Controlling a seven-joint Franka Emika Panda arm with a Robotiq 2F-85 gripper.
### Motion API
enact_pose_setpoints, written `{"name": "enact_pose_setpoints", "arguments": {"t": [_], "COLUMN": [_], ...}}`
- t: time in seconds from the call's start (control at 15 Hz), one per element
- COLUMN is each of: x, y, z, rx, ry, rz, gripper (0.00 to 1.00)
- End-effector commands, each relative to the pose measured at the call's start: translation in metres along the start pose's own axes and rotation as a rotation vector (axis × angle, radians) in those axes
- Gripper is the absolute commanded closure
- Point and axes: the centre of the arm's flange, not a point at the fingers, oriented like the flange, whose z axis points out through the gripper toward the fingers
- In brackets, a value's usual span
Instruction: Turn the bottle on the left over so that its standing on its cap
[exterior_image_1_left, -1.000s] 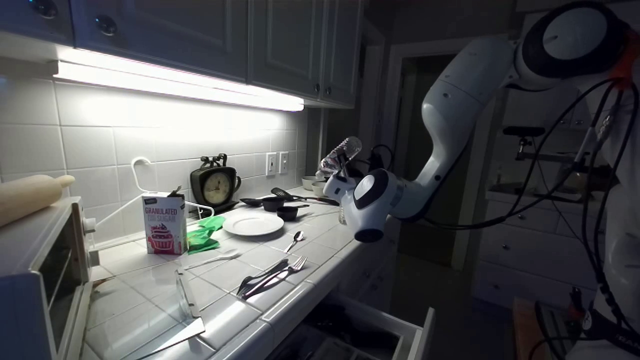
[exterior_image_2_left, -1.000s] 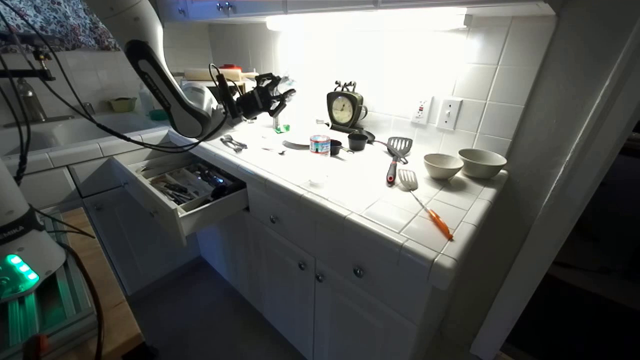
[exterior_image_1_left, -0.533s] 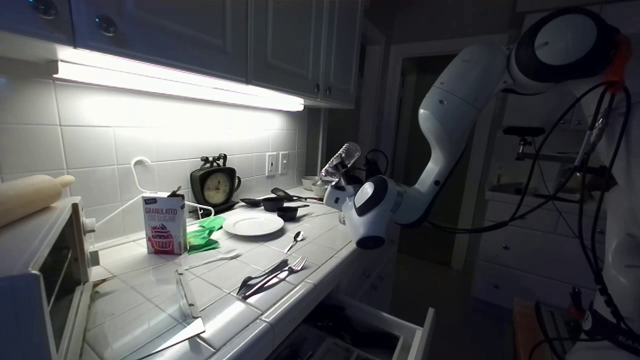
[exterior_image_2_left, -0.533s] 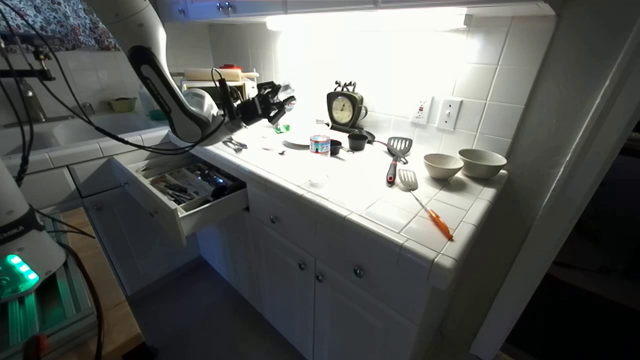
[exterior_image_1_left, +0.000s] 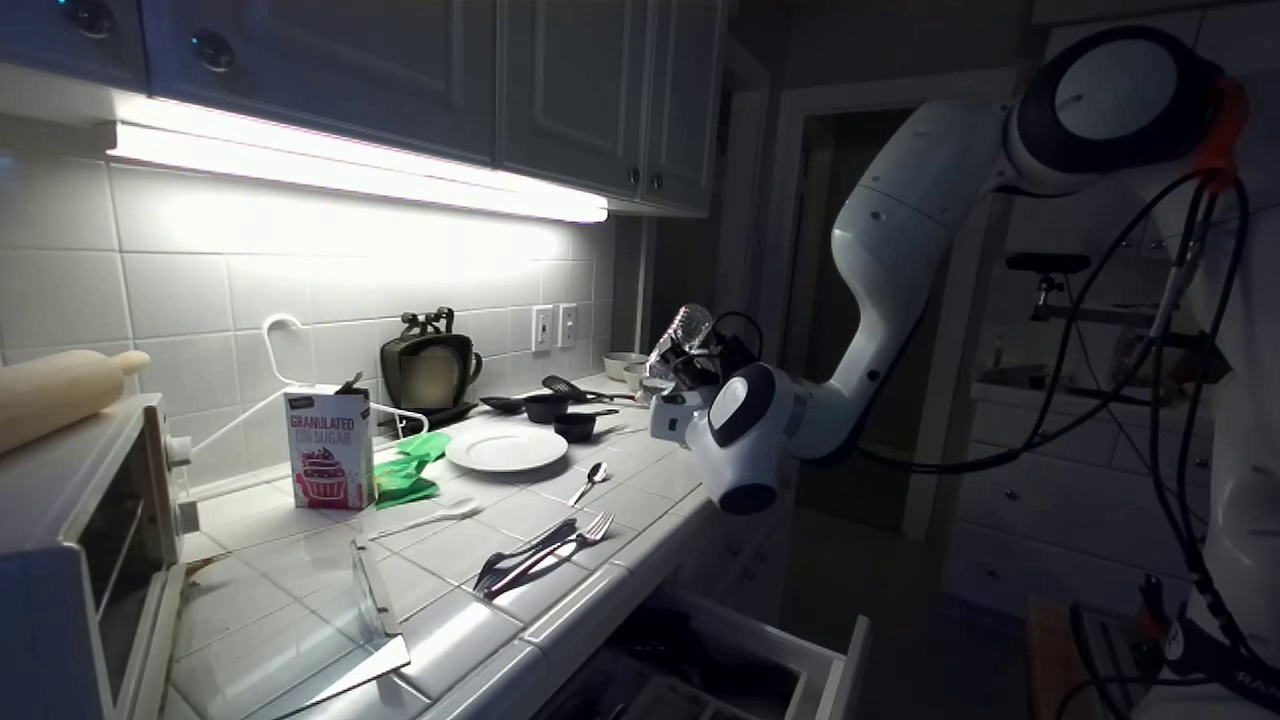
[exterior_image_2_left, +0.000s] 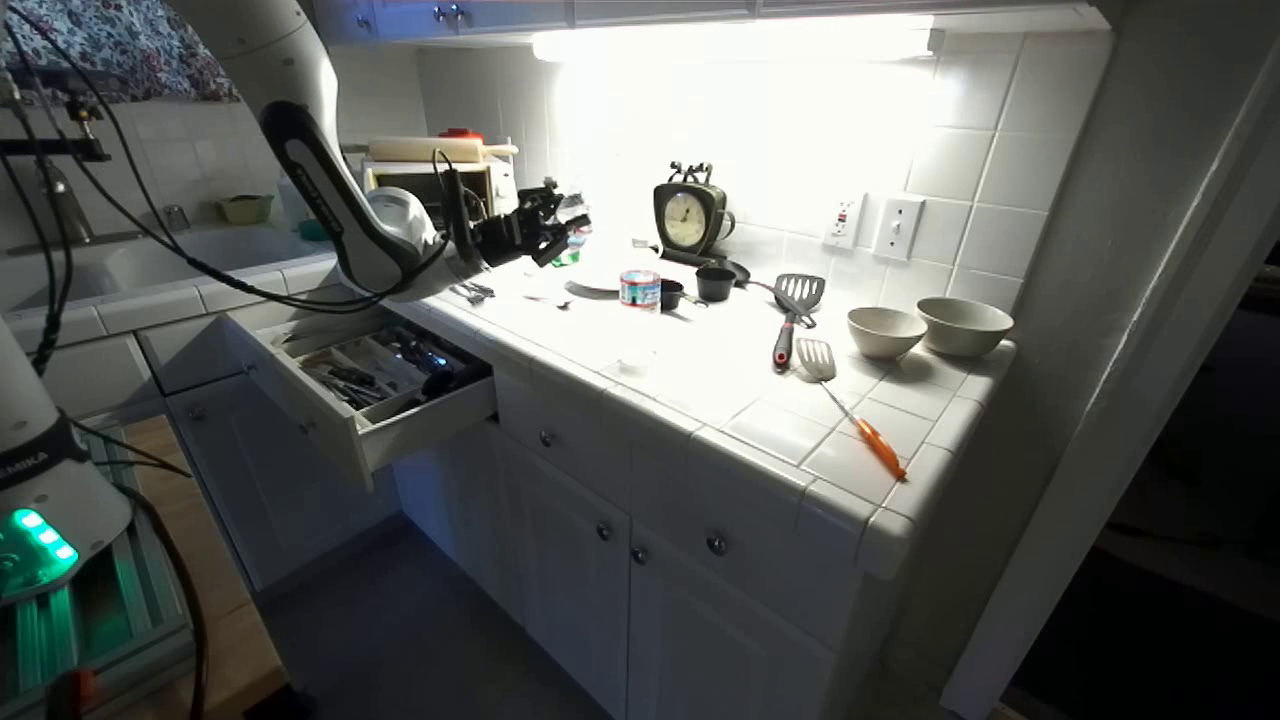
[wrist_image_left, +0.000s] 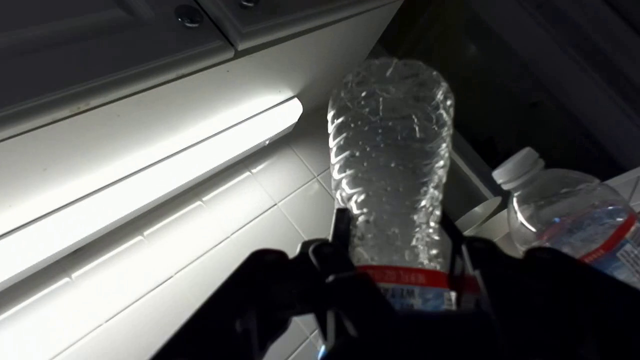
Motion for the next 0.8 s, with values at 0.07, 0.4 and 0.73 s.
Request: {"name": "enact_pose_setpoints", "arguments": {"t": [0.07,0.4,0.73], "x": [0.005,0.01,0.016], "y": [-0.003,-0.006,-0.01], "z": [-0.007,-0.013,-0.019], "rx": [0.028,0.047,0.075], "ry": [0.072,0.134,0.203], "rz": [-0.068,-0.114,-0.147], "gripper": [0.84,0.84,0.84]}}
